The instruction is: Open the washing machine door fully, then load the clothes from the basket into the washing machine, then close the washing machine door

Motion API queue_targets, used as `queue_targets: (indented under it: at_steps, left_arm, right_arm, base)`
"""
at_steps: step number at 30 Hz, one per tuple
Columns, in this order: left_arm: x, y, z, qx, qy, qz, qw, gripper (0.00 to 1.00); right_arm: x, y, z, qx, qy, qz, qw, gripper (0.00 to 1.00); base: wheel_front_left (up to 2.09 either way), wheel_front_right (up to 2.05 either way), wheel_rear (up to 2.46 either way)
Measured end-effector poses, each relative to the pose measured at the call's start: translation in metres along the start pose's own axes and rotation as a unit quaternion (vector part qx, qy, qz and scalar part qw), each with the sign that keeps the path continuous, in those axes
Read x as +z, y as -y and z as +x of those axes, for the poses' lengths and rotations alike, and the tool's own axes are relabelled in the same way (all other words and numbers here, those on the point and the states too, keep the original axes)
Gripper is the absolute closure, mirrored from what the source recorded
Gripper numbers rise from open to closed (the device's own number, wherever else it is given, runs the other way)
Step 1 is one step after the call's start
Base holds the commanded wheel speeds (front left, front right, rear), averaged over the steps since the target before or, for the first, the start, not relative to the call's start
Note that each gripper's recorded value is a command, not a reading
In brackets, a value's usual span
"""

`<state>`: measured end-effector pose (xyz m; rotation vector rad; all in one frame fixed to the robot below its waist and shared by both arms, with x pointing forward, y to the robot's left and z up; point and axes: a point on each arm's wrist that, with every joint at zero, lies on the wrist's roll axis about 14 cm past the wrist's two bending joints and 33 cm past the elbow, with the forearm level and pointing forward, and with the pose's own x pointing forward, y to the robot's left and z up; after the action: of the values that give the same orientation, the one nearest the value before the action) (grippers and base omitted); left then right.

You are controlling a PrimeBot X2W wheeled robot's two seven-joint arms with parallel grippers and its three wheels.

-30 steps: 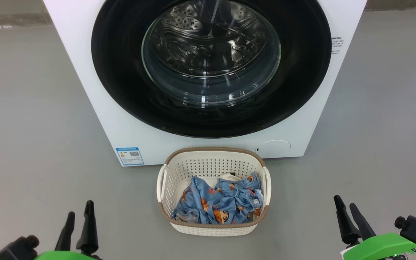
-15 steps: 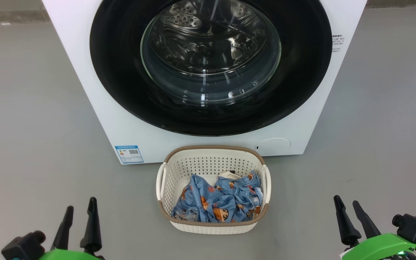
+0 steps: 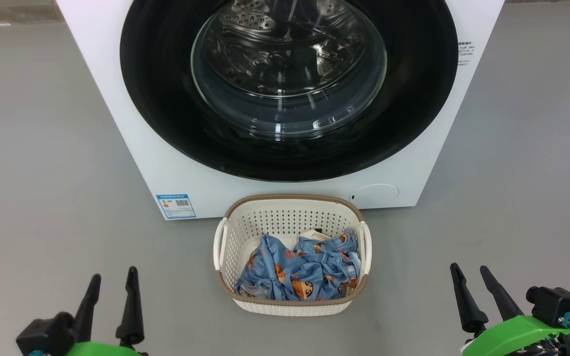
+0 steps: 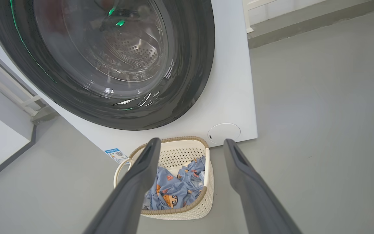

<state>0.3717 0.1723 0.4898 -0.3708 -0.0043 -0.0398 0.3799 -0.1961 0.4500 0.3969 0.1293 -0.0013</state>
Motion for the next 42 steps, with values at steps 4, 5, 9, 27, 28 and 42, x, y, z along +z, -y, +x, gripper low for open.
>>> queue_targets:
  at_steps: [4, 5, 9, 27, 28, 42]
  left_arm:
    - [0.000, 0.001, 0.000, -0.005, 0.002, 0.022, 1.000, 0.00]
    - [0.001, 0.001, 0.001, -0.006, 0.003, 0.030, 1.000, 0.00]
    - [0.002, 0.002, 0.001, -0.011, 0.006, 0.051, 0.999, 0.00]
    - [0.001, 0.005, 0.001, -0.024, 0.009, 0.107, 0.994, 0.00]
    - [0.000, 0.004, 0.001, -0.024, 0.009, 0.107, 0.994, 0.00]
    - [-0.002, 0.008, 0.001, -0.035, 0.004, 0.108, 0.994, 0.00]
  right_arm:
    - [0.000, 0.000, 0.000, 0.004, 0.001, -0.023, 1.000, 0.00]
    - [0.000, 0.000, 0.000, 0.005, 0.001, -0.028, 1.000, 0.00]
    - [0.000, 0.001, 0.001, 0.009, 0.002, -0.053, 0.999, 0.00]
    - [0.019, 0.016, 0.003, -0.007, 0.032, -0.112, 0.993, 0.00]
    - [0.021, 0.017, 0.003, -0.010, 0.034, -0.111, 0.993, 0.00]
    - [0.029, 0.025, -0.003, -0.027, 0.049, -0.105, 0.993, 0.00]
  base:
    - [0.00, 0.00, 0.00]
    - [0.00, 0.00, 0.00]
    - [0.00, 0.00, 0.00]
    - [0.00, 0.00, 0.00]
    - [0.00, 0.00, 0.00]
    - [0.18, 0.18, -0.36]
